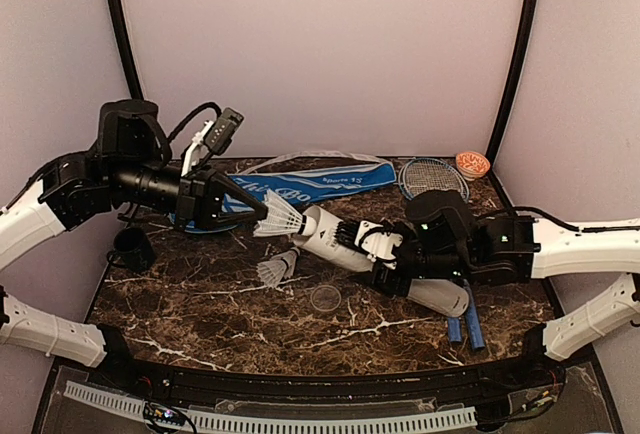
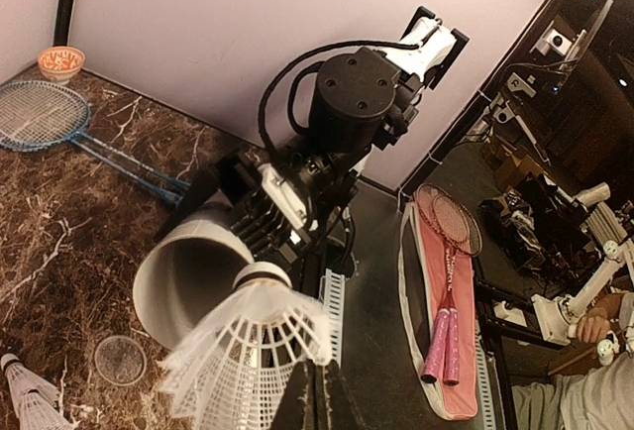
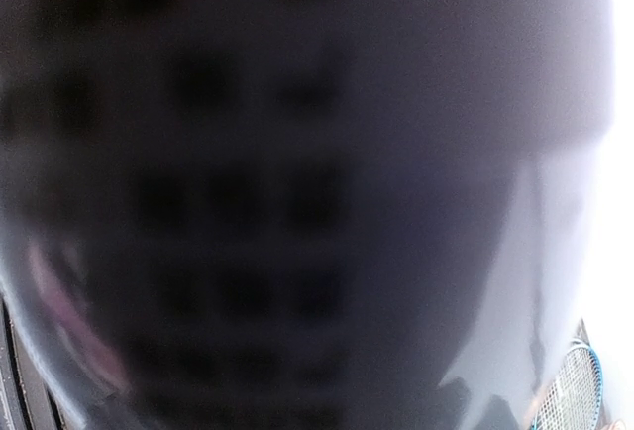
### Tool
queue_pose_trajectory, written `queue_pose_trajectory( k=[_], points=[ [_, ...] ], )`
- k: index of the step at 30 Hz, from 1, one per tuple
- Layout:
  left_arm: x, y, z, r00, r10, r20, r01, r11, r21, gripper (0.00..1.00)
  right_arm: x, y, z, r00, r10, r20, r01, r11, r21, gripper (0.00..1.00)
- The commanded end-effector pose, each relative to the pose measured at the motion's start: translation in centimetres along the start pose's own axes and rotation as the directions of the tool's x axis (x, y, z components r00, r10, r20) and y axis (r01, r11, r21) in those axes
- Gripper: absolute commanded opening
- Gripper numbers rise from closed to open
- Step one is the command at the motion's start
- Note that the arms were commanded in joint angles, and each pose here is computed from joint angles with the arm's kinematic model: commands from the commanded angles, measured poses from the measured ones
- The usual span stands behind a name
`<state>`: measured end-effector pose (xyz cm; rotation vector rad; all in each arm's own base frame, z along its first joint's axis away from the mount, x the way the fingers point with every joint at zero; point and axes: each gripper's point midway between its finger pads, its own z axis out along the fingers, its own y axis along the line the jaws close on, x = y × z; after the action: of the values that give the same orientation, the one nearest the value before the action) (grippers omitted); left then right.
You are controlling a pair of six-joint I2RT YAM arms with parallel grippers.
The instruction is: Pack up the badminton gear
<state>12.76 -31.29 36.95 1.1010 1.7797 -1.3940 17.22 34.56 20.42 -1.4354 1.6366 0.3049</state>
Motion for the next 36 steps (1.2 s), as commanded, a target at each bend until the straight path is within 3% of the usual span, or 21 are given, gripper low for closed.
queue_pose_trajectory(
  k=[1,9,21,36],
  points=[
    [-0.8,-0.1,0.6,0.999,0.036,0.007,-0.036,0.999,-0.004,0.00,-2.7,-0.6,-0.8,0.997,0.000,0.077,-0.001,1.000,0.021,0.54],
    [0.3,0.6,2.2,0.999,0.027,-0.040,-0.028,1.000,-0.011,0.00,-2.7,-0.3,-1.0,0.996,-0.011,0.084,0.009,1.000,0.021,0.53],
    [0.0,2.4,0.4,0.999,0.051,-0.012,-0.052,0.982,-0.179,0.00,-2.2,0.2,-1.8,0.994,-0.005,0.111,0.004,1.000,0.010,0.53],
    [-1.2,3.2,0.3,0.999,0.038,-0.003,-0.038,0.980,-0.198,0.00,-1.8,0.5,-2.3,0.992,-0.009,0.128,0.009,1.000,0.004,0.52]
  ],
)
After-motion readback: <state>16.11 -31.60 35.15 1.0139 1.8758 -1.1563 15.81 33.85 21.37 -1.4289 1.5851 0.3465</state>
